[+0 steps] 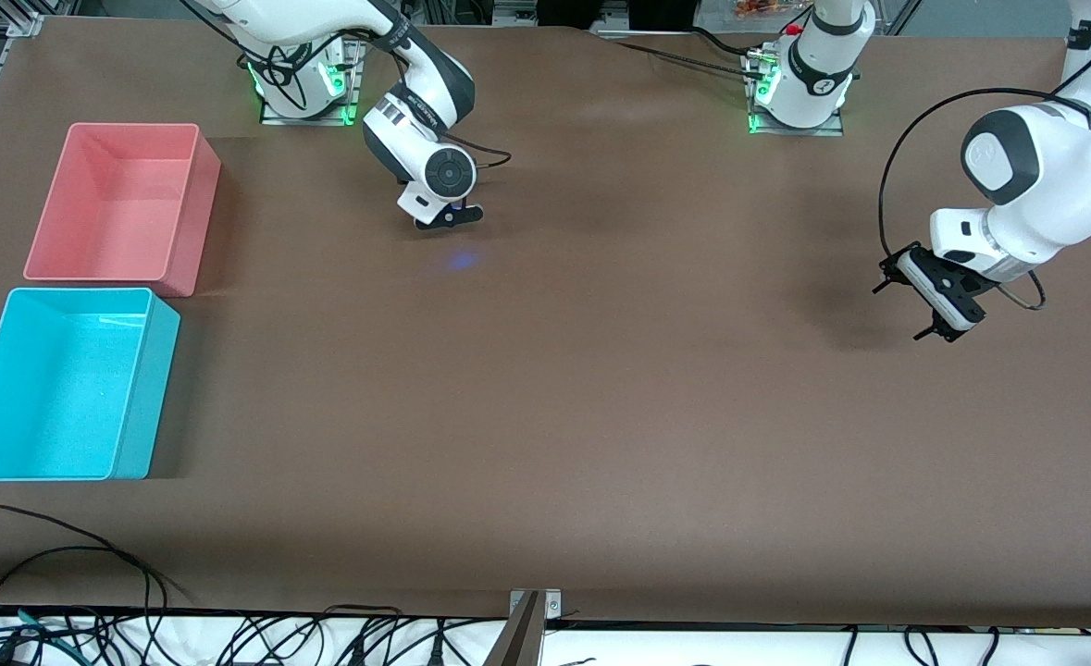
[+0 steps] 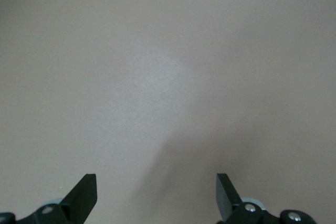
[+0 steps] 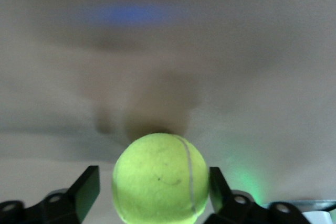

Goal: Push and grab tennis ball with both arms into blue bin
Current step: 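Close the right gripper around the tennis ball, then carry the ball with the right gripper while the left gripper returns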

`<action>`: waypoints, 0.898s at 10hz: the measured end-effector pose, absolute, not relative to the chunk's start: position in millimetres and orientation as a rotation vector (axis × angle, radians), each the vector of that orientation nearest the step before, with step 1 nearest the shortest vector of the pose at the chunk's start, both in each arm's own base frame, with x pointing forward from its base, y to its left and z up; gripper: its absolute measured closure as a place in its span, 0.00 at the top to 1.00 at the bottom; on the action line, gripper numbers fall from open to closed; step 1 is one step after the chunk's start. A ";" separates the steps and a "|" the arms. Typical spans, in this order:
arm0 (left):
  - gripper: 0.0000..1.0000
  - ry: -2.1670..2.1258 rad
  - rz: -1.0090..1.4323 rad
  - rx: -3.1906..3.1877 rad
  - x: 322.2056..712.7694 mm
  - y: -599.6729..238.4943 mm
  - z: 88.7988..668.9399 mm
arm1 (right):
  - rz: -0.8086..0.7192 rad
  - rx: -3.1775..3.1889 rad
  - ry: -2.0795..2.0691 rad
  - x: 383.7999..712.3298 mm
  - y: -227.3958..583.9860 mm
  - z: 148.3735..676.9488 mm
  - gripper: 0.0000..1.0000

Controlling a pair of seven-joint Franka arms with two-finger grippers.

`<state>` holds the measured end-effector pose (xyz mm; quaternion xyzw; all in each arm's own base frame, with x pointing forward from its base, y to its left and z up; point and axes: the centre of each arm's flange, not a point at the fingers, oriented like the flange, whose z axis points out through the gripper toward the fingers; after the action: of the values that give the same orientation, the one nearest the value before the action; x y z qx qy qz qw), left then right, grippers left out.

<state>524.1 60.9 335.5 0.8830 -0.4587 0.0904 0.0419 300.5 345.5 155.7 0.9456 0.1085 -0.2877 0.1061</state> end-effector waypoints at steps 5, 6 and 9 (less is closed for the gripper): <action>1.00 -1.229 0.276 2.769 518.7 62.9 372.6 | -0.807 2.784 0.293 318.4 345.6 159.5 0.67; 1.00 -1.188 0.273 2.779 519.0 62.0 384.7 | -0.803 2.784 0.280 332.6 349.4 169.8 0.67; 1.00 -1.102 0.209 2.817 527.1 64.6 427.0 | -0.765 2.815 0.227 393.1 366.8 227.5 0.67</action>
<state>527.1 64.6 427.0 0.9277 -0.3629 0.0689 0.0546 393.1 366.8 227.5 0.9564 0.0772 -0.2601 0.1078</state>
